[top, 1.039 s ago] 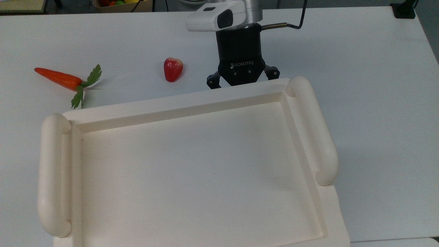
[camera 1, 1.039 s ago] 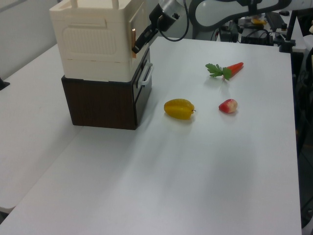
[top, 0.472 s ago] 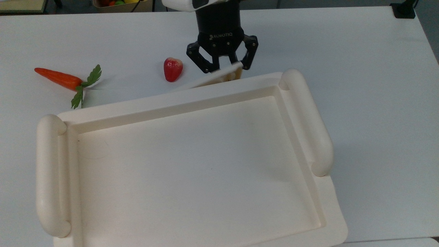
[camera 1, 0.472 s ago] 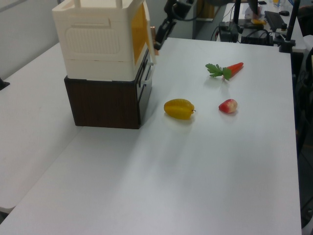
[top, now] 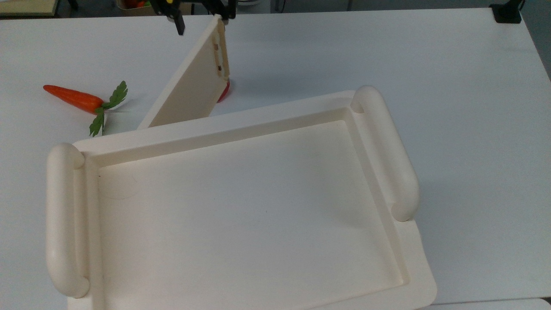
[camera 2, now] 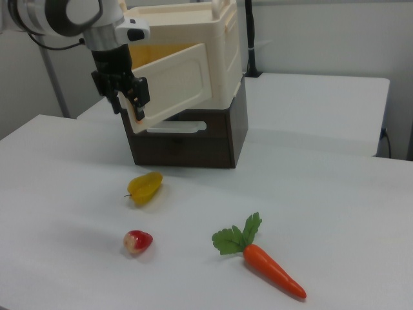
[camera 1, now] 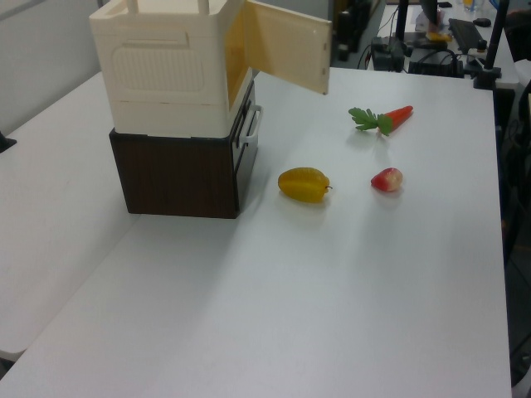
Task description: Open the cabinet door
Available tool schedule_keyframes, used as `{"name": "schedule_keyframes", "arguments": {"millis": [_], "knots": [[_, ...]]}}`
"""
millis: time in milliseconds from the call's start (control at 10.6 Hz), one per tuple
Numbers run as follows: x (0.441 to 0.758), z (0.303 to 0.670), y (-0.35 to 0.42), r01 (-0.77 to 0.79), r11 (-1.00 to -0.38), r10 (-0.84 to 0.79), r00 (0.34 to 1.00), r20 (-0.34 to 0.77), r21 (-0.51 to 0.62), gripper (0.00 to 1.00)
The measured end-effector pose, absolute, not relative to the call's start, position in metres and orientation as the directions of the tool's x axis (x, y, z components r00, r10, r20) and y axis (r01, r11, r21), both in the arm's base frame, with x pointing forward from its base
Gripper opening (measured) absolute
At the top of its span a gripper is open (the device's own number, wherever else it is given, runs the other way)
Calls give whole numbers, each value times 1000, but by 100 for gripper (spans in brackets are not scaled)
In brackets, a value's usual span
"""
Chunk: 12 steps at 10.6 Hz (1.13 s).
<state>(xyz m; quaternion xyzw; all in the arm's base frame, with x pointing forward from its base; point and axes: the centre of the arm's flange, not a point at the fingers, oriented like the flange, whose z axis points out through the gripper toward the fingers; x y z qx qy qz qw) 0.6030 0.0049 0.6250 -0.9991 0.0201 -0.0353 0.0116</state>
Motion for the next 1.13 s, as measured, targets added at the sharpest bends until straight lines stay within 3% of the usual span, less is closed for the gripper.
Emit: {"name": "schedule_keyframes", "arguments": {"millis": [189, 756, 1133], "knots": [[586, 626, -13, -60, -998, -61, 998, -11, 23, 99], [579, 585, -67, -127, -988, -136, 986, -97, 93, 100], [577, 591, -75, -137, -987, -143, 988, -59, 88, 100]]}}
